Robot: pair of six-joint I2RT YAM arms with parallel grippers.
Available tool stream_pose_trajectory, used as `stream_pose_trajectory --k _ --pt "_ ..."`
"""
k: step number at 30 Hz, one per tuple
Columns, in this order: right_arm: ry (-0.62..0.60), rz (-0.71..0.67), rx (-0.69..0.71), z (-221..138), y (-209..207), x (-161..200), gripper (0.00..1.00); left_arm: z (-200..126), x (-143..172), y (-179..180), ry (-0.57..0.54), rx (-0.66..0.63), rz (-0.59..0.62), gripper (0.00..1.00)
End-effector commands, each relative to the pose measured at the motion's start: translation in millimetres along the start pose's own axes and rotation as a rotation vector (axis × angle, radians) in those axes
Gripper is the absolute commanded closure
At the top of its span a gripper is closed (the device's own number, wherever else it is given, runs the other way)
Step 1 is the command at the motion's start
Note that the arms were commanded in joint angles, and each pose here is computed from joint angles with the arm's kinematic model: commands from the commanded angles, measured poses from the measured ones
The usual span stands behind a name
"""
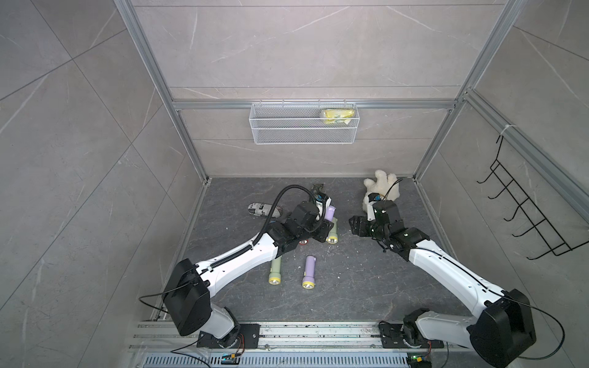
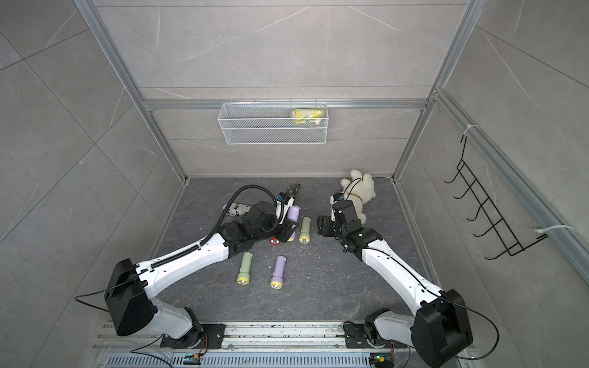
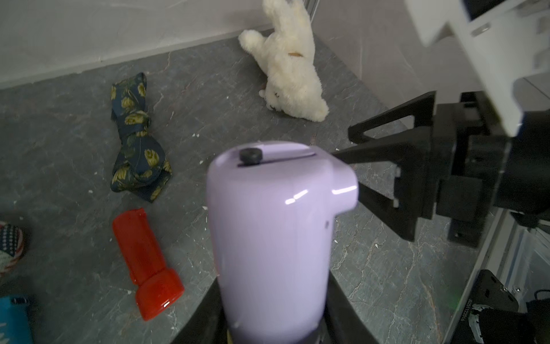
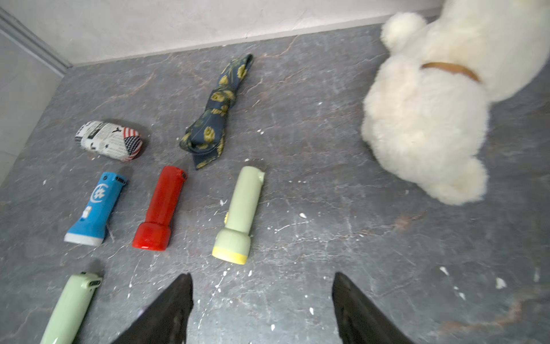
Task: Close the plug at the bottom of the flashlight
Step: Place the flashlight at the center of the board.
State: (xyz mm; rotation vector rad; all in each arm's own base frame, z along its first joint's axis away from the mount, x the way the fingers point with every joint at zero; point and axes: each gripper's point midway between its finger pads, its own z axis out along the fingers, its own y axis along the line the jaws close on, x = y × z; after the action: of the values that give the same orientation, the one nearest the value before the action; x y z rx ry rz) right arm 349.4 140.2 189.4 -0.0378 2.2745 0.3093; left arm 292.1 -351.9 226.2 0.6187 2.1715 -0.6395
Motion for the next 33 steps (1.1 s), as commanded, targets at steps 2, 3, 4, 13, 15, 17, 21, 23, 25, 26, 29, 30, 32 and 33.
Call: stream_pose_trajectory --k 2,3,4,13,15,17,21,23,25,26,29,30,32,33 --pt "-0.034 0.0 0.167 -14 -32 -11 0.15 3 22 10 0.095 -0.152 -0.167 1.0" --pt "-0.032 0.001 0.176 -14 -34 -9 0.13 6 29 8 0.112 -0.156 -0.194 1.0" --pt "-0.031 0.004 0.183 -15 -37 -8 0.1 11 38 5 0.134 -0.156 -0.216 1.0" --pt "-0.034 0.05 0.176 -22 -53 6 0.04 45 113 -44 0.382 -0.106 -0.31 1.0" --pt "-0.031 0.059 0.168 -23 -55 8 0.04 53 129 -52 0.443 -0.1 -0.338 1.0" --pt "-0.029 0.068 0.166 -24 -58 11 0.04 59 139 -58 0.484 -0.099 -0.351 1.0" --pt "-0.022 0.09 0.156 -26 -63 16 0.04 68 159 -59 0.537 -0.126 -0.381 0.96" --pt "-0.022 0.1 0.157 -27 -66 17 0.04 73 168 -57 0.561 -0.141 -0.392 0.94" --pt "-0.021 0.107 0.153 -27 -66 18 0.04 75 173 -54 0.578 -0.163 -0.392 0.92" --pt "-0.02 0.111 0.148 -27 -66 19 0.04 76 174 -53 0.584 -0.17 -0.389 0.91" --pt "-0.018 0.119 0.144 -26 -67 19 0.04 80 178 -50 0.599 -0.193 -0.374 0.86" --pt "-0.019 0.121 0.144 -26 -67 19 0.04 81 179 -49 0.6 -0.201 -0.37 0.85" --pt "-0.019 0.124 0.142 -27 -67 19 0.04 84 180 -48 0.606 -0.212 -0.361 0.84" --pt "-0.021 0.125 0.139 -27 -67 19 0.04 86 182 -47 0.613 -0.215 -0.356 0.83"
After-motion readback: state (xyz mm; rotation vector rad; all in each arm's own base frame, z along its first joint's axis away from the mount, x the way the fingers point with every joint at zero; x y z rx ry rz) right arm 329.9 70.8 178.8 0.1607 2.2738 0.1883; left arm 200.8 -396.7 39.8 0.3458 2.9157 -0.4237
